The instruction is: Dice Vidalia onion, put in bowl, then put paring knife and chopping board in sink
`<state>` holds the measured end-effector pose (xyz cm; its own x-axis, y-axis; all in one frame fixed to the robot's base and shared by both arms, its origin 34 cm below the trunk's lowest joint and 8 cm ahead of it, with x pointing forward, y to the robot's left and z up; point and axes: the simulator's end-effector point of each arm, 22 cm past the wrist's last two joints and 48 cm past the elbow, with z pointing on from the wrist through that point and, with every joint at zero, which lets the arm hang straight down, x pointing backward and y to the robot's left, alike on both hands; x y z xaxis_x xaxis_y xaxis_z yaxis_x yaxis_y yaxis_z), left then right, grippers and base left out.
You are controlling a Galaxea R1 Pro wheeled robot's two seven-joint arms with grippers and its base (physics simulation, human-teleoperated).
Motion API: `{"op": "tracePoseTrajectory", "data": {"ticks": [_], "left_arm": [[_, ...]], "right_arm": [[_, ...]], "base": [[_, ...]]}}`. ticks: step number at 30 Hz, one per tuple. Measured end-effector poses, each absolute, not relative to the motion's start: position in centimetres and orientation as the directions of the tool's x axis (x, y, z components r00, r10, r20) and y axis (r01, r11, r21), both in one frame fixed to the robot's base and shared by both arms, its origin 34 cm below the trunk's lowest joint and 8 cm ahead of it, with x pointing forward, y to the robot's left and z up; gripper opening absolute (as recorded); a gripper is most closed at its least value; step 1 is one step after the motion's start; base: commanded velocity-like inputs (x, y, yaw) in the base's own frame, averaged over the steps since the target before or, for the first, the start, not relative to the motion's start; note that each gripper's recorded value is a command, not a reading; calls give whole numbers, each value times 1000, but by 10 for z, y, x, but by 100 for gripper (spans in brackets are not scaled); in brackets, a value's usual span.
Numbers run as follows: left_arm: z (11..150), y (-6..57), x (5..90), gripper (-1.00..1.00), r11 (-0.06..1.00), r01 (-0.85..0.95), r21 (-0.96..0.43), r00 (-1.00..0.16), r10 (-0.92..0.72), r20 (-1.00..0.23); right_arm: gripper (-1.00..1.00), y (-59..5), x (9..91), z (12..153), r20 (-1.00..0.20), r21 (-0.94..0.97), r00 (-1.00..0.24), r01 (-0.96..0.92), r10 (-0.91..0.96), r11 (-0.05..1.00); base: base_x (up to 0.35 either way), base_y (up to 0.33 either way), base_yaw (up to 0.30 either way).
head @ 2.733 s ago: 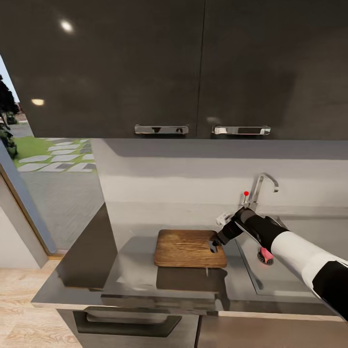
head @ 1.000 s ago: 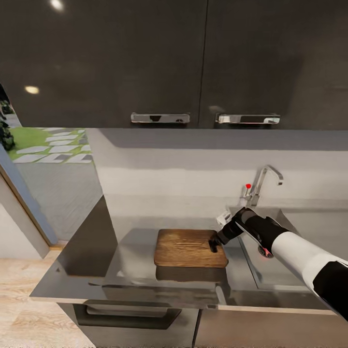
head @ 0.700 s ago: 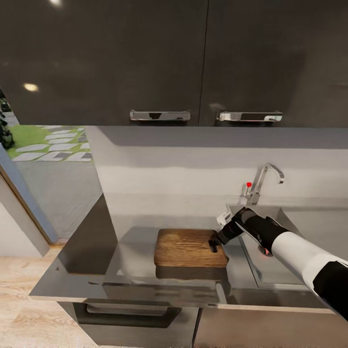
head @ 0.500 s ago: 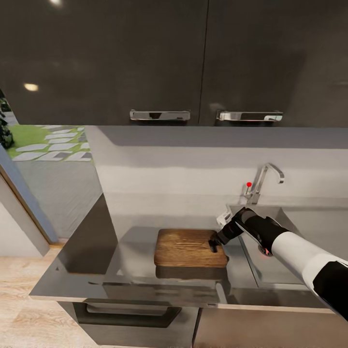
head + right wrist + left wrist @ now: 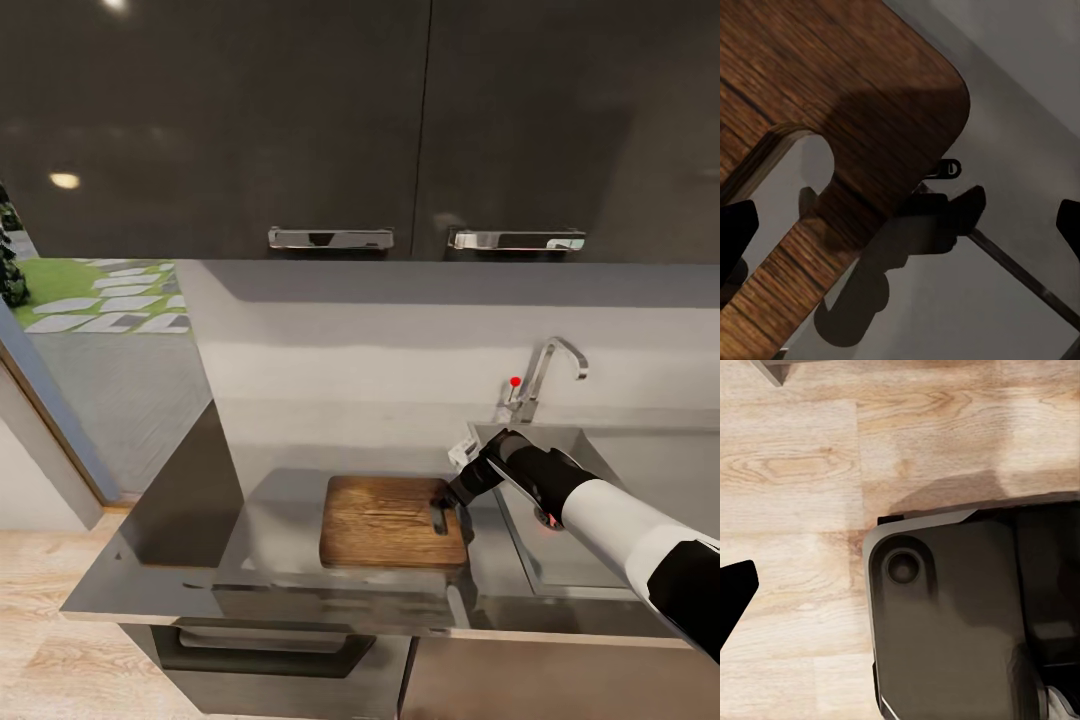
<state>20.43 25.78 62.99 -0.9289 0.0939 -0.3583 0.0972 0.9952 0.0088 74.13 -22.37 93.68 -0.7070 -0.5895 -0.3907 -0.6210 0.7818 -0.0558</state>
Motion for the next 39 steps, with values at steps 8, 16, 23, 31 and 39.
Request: {"op": "tracePoseTrajectory", "data": {"ticks": [8,16,23,31,39], "left_arm": [[630,258,204,100,995,97,9,-929,94,-358],[629,258,202,100,995,97,9,-931,94,-354],[629,258,202,100,995,96,9,-931,93,-353],[629,258,202,100,995,97,9,-931,94,-353],[629,258,202,100,995,96,9,-931,93,-353]], "right_arm": [[100,-223,742,937,-391,-56,-707,-621,-590,782],[100,-223,742,936,-390,-55,-707,-621,-590,782],[100,-223,742,936,-391,-55,-707,-621,-589,782],[100,-224,742,936,-391,-56,-706,-622,-590,781],[100,-221,745,938,-411,-60,-690,-631,-596,773]], "base": [[-48,0,0],[-297,0,0],[-335,0,0],[-338,0,0],[-338,0,0]]}}
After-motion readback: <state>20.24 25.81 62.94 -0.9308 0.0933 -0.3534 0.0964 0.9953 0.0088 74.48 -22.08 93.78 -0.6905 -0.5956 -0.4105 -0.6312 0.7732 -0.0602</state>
